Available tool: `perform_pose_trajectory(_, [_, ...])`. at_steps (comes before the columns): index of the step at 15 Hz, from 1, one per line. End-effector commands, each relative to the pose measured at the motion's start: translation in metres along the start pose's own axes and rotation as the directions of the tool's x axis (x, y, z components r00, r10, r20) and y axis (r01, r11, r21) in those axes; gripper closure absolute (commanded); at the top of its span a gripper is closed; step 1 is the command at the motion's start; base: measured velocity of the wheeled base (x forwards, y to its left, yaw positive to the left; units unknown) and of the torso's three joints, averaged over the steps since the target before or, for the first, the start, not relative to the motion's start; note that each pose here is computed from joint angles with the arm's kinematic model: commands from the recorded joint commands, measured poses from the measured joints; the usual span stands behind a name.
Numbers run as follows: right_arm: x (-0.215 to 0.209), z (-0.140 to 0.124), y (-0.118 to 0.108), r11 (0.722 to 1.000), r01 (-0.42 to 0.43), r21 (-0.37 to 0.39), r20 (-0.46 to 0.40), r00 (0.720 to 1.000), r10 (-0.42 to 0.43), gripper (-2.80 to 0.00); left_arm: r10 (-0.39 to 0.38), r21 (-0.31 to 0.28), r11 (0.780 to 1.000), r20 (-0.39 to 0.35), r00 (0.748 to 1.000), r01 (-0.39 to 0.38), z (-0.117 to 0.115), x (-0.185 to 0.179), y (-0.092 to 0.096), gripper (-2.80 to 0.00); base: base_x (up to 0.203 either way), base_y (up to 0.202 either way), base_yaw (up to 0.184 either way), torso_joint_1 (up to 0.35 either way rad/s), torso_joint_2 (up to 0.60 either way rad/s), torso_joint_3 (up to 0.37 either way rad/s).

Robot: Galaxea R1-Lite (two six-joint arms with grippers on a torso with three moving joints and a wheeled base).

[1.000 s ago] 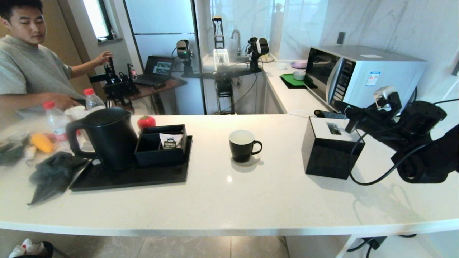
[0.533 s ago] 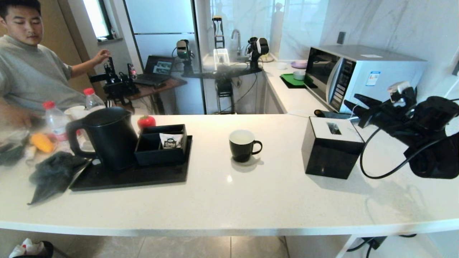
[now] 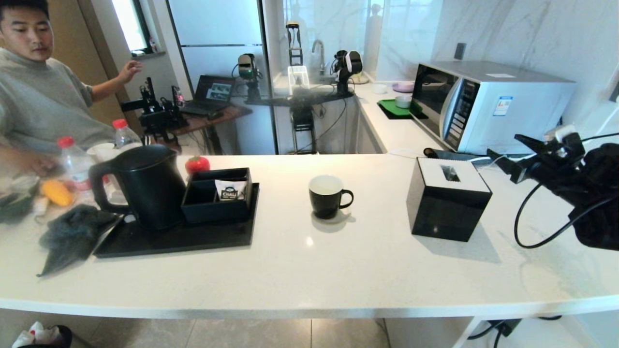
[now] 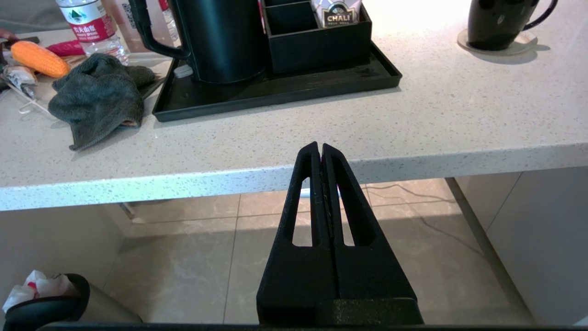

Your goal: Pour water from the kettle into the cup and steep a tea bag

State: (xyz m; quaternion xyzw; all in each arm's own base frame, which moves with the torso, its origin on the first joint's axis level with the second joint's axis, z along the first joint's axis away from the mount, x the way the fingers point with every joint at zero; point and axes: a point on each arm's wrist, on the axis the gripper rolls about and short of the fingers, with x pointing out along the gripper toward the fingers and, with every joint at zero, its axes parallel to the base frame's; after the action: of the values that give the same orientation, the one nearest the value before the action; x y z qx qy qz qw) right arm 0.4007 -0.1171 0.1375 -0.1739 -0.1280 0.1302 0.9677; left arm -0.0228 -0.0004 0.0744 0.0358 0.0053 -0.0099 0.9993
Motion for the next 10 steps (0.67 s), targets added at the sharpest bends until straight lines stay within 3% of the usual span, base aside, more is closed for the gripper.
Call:
perform_pose_trajectory(1, [-0.006, -0.02, 0.004, 1.0, -0.005, 0.001, -0.043, 0.999, 0.005, -2.8, 0.0, 0.0, 1.0, 0.001, 1.0, 0.0, 0.0, 0.0, 0.0, 0.0, 0.0, 0.0, 0.0, 0.0, 0.0, 0.0])
perform_pose_trajectory(10, [-0.032, -0.063, 0.033, 0.997, -0.045, 0.057, -0.181, 0.982, 0.054, -2.8, 0.0, 0.0, 1.0, 0.001, 1.0, 0.0, 0.0, 0.0, 0.0, 0.0, 0.0, 0.0, 0.0, 0.0, 0.0, 0.0])
